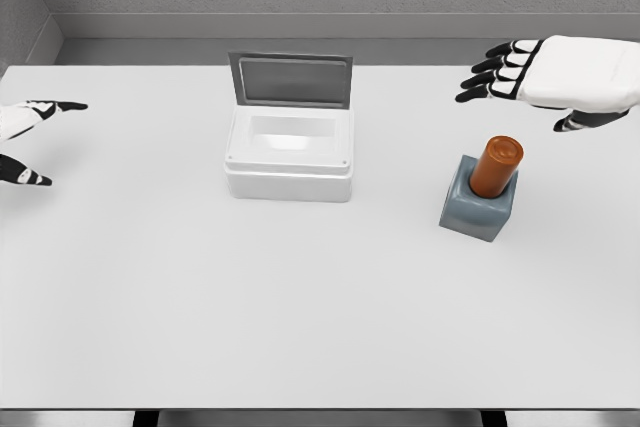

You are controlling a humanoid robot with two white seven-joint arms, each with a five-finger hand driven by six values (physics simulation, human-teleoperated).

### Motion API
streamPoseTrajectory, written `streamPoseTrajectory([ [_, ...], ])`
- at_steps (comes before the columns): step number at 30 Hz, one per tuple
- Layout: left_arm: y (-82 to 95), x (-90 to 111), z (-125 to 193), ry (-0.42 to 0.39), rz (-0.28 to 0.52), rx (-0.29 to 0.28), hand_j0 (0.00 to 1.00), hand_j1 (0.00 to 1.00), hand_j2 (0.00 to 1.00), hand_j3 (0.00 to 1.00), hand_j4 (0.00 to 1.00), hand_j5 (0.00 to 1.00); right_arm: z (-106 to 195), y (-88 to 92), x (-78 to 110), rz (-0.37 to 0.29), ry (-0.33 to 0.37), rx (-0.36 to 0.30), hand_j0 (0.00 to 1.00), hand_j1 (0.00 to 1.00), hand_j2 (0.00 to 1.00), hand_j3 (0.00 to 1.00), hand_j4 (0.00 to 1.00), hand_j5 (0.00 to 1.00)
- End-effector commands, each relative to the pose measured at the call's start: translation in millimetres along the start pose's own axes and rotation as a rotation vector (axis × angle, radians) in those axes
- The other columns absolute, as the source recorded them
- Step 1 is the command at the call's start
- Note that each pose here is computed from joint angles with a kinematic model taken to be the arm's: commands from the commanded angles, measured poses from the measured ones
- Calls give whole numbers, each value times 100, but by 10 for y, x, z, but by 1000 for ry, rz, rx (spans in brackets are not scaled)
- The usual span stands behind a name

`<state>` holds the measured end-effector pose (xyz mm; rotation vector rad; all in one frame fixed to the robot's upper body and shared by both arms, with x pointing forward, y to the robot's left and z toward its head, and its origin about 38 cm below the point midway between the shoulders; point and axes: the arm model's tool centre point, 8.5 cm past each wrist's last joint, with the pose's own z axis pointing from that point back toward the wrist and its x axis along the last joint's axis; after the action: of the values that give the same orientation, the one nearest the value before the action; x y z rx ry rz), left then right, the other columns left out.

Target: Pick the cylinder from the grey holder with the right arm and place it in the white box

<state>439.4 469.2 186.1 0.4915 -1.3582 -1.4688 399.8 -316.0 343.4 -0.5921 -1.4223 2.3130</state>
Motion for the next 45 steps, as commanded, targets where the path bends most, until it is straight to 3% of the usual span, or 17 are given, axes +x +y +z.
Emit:
streamPoseTrajectory([
  [1, -91, 39, -51, -13, 1, -29, 100, 100, 100, 100, 100, 100, -2, -2, 0, -4, 0, -3, 100, 100, 100, 100, 100, 100],
  [3, -227, 125, -182, -40, -13, -98, 100, 100, 100, 100, 100, 100, 0, -8, -2, -3, 0, -4, 100, 100, 100, 100, 100, 100],
  [5, -193, 134, -182, -54, 50, -66, 100, 100, 100, 100, 100, 100, -2, -14, -1, -4, -1, -7, 100, 100, 100, 100, 100, 100],
  [6, -147, 137, -182, -55, 44, -63, 100, 100, 100, 100, 100, 100, -3, 3, -10, -9, 1, -4, 100, 100, 100, 100, 100, 100],
  [7, -221, 141, -195, -56, 47, -87, 100, 100, 100, 100, 100, 100, 41, 20, -73, -17, 23, 0, 100, 100, 100, 100, 100, 100],
  [8, -347, 162, -228, -67, 94, -92, 100, 100, 100, 100, 100, 100, 49, 36, -74, -20, 24, 5, 100, 100, 100, 100, 100, 100],
  [9, -504, 152, -211, -72, 222, -61, 100, 100, 100, 100, 100, 100, 15, 84, -55, -28, 13, 18, 100, 100, 100, 100, 100, 100],
  [10, -535, 126, -176, -72, 345, -16, 99, 99, 99, 99, 99, 99, -17, 128, -34, -31, 4, 32, 100, 100, 100, 100, 100, 100],
  [11, -549, 134, -188, -79, 408, 10, 99, 99, 99, 99, 99, 99, -57, 176, -16, -23, 1, 52, 100, 100, 100, 100, 100, 100],
  [13, -528, 295, -314, -137, 455, 30, 99, 99, 99, 99, 99, 99, -130, 264, 21, -24, -14, 80, 100, 100, 100, 100, 100, 100],
  [15, -488, 308, -333, -149, 514, 68, 99, 99, 99, 99, 99, 99, -177, 328, 57, -31, -30, 98, 100, 100, 100, 100, 100, 100],
  [23, -513, 266, -305, -141, 580, 98, 100, 100, 100, 100, 100, 100, -286, 440, 115, -29, -50, 128, 100, 100, 100, 100, 100, 100],
  [45, -689, 317, -352, -142, 576, 39, 100, 100, 100, 100, 100, 100, -467, 655, 116, -48, -57, 169, 100, 100, 100, 100, 100, 100],
])
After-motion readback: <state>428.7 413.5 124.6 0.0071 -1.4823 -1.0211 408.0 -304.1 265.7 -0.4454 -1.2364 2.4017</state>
